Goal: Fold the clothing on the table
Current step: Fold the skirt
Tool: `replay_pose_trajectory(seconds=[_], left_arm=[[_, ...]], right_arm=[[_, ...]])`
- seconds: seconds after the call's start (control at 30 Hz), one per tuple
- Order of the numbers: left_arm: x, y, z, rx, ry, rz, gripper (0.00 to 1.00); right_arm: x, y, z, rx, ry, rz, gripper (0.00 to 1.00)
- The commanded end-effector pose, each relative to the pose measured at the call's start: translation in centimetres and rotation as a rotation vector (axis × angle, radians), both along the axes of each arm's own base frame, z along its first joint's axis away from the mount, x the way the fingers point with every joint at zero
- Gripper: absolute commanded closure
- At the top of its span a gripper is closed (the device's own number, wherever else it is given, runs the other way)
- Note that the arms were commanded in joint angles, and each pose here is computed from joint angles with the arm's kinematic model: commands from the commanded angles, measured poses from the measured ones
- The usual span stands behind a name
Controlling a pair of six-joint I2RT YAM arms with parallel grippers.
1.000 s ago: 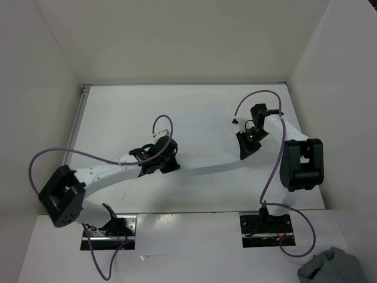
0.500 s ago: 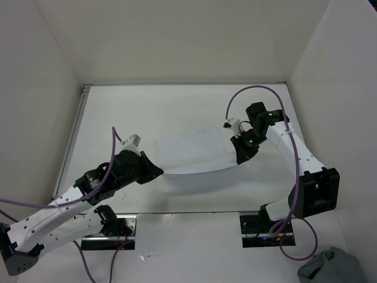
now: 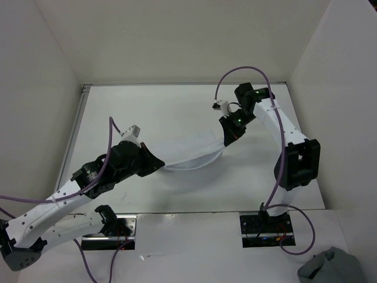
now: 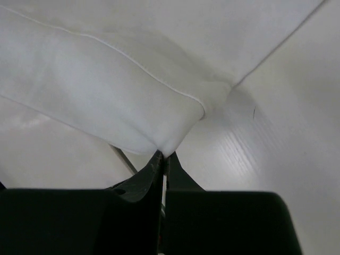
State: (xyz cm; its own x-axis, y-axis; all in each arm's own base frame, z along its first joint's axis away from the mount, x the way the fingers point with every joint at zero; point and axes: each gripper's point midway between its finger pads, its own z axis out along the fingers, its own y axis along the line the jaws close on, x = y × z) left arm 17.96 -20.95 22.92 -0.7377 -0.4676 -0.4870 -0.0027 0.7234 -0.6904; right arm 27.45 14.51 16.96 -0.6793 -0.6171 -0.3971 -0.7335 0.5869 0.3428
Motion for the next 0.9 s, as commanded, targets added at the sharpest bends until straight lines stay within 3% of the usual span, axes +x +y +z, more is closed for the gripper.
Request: replay_pose_trajectory(seconds=[0.0, 0.2, 0.4, 0.53, 0.57, 0.6, 0.67, 0.87], left_arm=[[1.5, 0.1, 1.5, -0.011, -0.011, 0.064, 1.0], [5.4, 1.9, -0.3, 0.129, 0.027, 0.164, 1.0], [10.6, 4.9, -3.7, 0.19, 0.093, 0.143, 1.0], [12.4, 6.4, -6.0, 0.224, 0.138, 0.138, 1.0], [12.9, 6.6, -6.9, 0.242, 0.153, 0.135, 1.0], [12.9, 7.0, -7.7, 0.256, 0.173, 0.138, 1.0], [13.3, 7.0, -8.2, 0.266, 0.176, 0.13, 1.0], [14.2, 7.5, -9.0, 0.305, 0.165, 0.147, 1.0]], right_arm=[[1.5, 2.1, 1.0, 0.09, 0.015, 0.027, 1.0], [3.2, 4.7, 2.2, 0.233, 0.012, 0.089, 1.0], [1.6, 6.7, 3.0, 0.393, 0.088, 0.066, 1.0], [4.0, 6.3, 2.9, 0.367, -0.073, -0.131, 1.0], [6.1, 6.4, 3.8, 0.385, -0.203, -0.159, 1.0], [6.4, 5.5, 2.5, 0.339, -0.224, -0.231, 1.0], [7.9, 4.9, 4.3, 0.347, -0.364, -0.282, 1.0], [12.4, 2.9, 3.1, 0.241, -0.481, -0.441, 1.0]])
